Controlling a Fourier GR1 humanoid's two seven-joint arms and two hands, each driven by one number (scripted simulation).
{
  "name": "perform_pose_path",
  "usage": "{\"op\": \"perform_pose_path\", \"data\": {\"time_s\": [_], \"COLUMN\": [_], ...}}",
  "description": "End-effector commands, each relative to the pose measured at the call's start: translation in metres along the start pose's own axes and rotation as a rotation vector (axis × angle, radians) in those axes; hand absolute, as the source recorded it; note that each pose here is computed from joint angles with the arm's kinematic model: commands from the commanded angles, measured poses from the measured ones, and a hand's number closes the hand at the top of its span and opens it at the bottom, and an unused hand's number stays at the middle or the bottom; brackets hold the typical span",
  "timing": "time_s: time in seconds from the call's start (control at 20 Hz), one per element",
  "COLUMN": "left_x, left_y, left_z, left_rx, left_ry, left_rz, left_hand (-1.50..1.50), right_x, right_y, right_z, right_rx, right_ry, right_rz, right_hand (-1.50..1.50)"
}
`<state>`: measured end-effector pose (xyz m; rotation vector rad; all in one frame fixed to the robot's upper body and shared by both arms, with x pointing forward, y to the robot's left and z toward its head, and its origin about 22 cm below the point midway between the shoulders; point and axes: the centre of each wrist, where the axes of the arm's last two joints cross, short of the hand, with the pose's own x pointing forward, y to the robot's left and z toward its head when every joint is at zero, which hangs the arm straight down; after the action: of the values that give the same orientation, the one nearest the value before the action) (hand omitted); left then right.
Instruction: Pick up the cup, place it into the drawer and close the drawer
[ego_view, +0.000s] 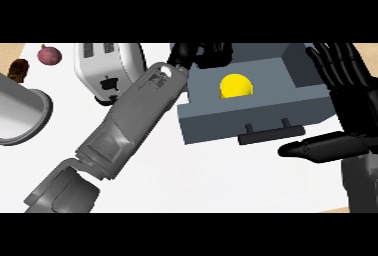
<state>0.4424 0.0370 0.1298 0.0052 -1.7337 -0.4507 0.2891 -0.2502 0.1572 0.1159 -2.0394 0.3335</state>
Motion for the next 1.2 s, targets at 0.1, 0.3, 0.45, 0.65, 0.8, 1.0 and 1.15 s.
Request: {"op": "perform_pose_path", "data": {"time_s": [0.1,0.3,0.45,0.65,0.8,1.0,1.15], "left_x": [-0.024,-0.01,-0.015,-0.002,0.006,0.003,0.012], "left_y": [-0.002,-0.003,-0.002,-0.002,-0.002,0.0,0.0], "left_z": [0.011,0.007,0.011,0.007,0.004,0.003,-0.001], "left_rx": [-0.025,0.032,0.018,0.045,0.111,0.184,0.175], "left_ry": [0.008,-0.038,-0.105,-0.195,-0.224,-0.2,-0.193], "left_rz": [0.018,0.145,0.233,0.326,0.351,0.359,0.373], "left_hand": [-1.5,-1.5,-1.5,-1.5,-1.5,-1.5,-1.5], "right_x": [0.003,-0.004,0.006,0.001,-0.008,-0.005,-0.009], "right_y": [-0.002,0.021,0.03,0.045,0.032,0.032,0.024], "right_z": [-0.01,-0.012,-0.02,-0.021,-0.013,0.004,0.006], "right_rx": [0.052,0.198,0.335,0.551,0.67,0.775,0.691], "right_ry": [-0.03,-0.043,-0.083,-0.016,0.108,0.224,0.254], "right_rz": [-0.007,-0.123,-0.168,-0.191,-0.047,0.121,0.297], "right_hand": [-1.5,-1.5,1.5,1.5,1.5,-1.5,-1.5]}}
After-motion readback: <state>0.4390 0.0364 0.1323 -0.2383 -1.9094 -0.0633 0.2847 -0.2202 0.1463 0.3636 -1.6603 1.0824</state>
